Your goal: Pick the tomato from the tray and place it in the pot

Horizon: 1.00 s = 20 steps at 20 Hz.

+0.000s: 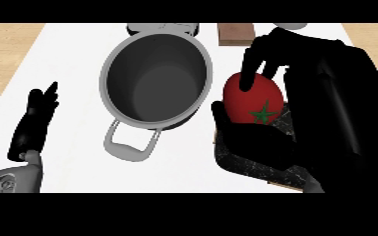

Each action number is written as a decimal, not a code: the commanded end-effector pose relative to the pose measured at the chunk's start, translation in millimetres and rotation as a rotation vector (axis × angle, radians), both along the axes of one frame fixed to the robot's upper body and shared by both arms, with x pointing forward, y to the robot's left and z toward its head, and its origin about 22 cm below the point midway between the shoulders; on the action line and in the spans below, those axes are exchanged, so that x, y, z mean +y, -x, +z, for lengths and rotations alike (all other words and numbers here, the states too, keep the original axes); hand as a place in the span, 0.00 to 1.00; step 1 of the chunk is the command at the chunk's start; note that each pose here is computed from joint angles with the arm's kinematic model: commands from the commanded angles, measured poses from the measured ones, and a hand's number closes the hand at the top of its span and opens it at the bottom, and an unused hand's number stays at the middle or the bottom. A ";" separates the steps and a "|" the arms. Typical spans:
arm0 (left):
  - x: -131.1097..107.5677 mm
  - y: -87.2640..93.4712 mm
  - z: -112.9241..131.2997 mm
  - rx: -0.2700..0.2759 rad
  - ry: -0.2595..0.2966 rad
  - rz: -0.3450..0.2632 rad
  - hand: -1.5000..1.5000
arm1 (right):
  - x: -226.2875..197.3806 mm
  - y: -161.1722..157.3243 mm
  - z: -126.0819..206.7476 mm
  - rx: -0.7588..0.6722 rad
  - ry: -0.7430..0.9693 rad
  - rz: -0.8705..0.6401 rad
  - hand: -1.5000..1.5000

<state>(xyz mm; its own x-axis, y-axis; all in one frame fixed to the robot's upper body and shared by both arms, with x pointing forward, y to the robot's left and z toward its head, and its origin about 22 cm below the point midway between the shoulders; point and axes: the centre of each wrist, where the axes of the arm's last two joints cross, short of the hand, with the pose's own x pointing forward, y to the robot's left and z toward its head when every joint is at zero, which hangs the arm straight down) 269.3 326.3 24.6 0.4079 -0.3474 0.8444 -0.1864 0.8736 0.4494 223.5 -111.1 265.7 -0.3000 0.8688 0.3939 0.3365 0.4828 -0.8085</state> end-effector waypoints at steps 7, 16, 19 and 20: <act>-9.1 1.2 15.6 -0.003 0.023 -0.033 0.50 | 78.6 -66.1 5.8 0.188 -0.009 0.003 1.00; -12.2 -7.2 10.9 -0.002 0.008 -0.028 0.50 | 103.6 -116.2 -40.5 0.393 0.001 0.052 1.00; 4.5 -0.3 -0.6 0.001 -0.003 -0.030 0.50 | 112.7 -114.2 -71.6 0.486 -0.065 0.031 0.00; 1.9 -1.8 5.8 -0.020 0.013 -0.037 0.50 | 108.9 -128.9 -84.5 0.502 -0.059 0.024 0.00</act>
